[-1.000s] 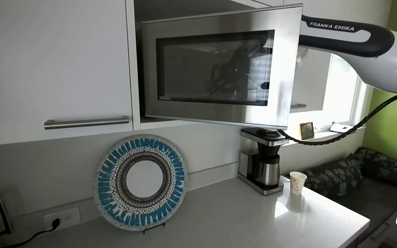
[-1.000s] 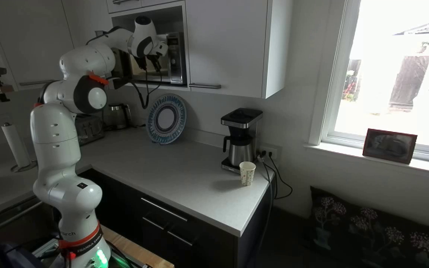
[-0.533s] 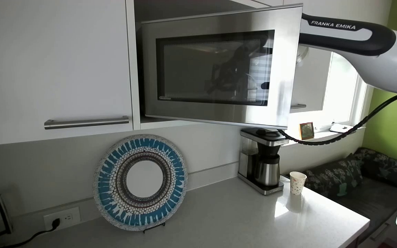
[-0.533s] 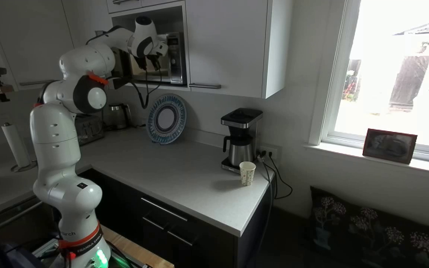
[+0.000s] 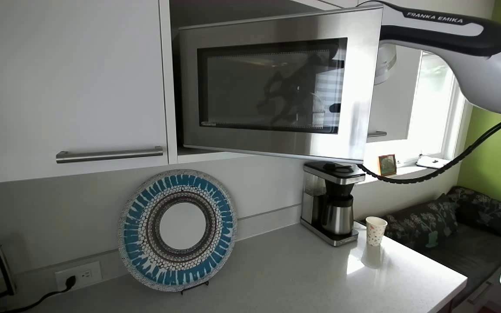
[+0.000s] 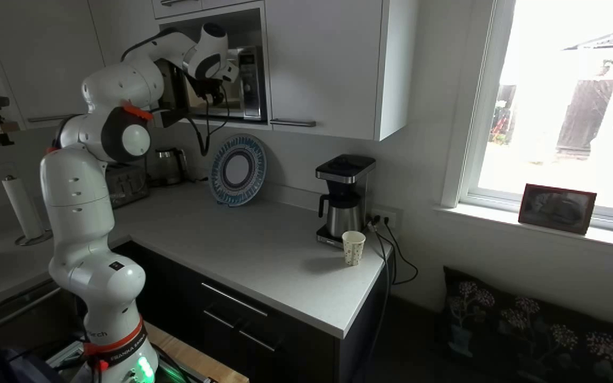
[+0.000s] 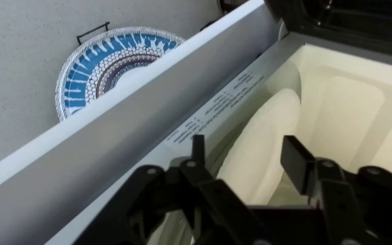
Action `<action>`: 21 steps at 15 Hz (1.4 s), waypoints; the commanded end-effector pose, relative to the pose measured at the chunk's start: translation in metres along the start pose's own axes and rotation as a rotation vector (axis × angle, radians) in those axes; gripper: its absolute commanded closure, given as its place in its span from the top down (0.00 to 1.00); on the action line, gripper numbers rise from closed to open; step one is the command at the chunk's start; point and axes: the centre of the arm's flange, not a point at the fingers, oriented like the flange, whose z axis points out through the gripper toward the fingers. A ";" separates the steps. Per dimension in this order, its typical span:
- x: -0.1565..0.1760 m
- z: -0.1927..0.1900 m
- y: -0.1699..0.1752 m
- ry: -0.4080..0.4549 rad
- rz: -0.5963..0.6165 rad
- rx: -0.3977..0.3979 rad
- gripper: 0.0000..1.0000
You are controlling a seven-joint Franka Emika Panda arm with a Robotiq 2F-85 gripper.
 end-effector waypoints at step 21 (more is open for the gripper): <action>-0.095 0.015 -0.035 -0.719 0.077 0.312 1.00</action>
